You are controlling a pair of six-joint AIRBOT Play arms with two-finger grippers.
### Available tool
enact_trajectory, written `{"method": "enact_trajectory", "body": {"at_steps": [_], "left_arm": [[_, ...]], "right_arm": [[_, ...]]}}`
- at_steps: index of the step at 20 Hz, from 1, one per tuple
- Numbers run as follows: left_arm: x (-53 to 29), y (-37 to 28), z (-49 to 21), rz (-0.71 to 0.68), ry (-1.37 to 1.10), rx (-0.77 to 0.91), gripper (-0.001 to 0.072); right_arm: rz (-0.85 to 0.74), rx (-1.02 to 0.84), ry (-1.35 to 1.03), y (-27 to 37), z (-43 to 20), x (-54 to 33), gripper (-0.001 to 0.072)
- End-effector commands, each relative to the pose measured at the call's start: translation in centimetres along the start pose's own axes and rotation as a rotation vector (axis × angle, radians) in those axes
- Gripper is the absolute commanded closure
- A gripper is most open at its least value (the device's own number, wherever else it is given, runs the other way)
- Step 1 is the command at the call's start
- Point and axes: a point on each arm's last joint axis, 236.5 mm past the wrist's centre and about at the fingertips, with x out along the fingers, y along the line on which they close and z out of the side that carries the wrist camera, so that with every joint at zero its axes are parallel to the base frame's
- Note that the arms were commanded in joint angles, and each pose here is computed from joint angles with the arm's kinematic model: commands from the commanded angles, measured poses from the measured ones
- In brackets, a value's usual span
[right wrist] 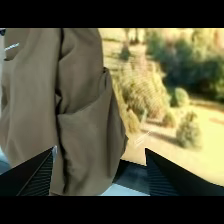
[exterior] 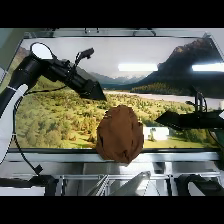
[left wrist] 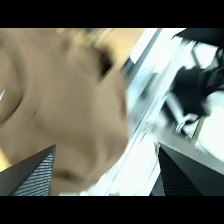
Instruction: Fold the shirts.
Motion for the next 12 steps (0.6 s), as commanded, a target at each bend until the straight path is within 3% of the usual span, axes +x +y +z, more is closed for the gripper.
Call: {"method": "enact_trajectory", "body": {"at_steps": [1,3,4,5,11,12], "left_arm": [[1.3,5.3,-4.6,0.061,0.138,-0.180,0.0011],[3.9,7.2,-7.1,0.044,0.165,-0.278,0.0011],[5.5,7.9,-8.2,0.042,0.176,-0.315,0.0011],[7.1,8.2,-9.2,0.036,0.180,-0.338,0.0011],[13.4,9.6,-11.3,0.129,0.170,-0.311,0.0012],[13.8,9.8,-11.2,0.143,0.157,-0.306,0.0014]], "right_arm": [[0.034,-0.020,0.036,0.3,-0.9,1.8,0.0092],[0.012,0.002,0.094,-0.8,-2.1,4.7,0.0126],[-0.002,-0.005,0.129,-1.3,-2.6,6.2,0.0235],[-0.004,-0.013,0.157,-1.6,-3.0,7.6,0.0296],[0.249,0.066,0.190,1.2,-2.7,13.9,0.0312],[0.283,0.067,0.190,1.6,-2.6,14.2,0.0444]]}}
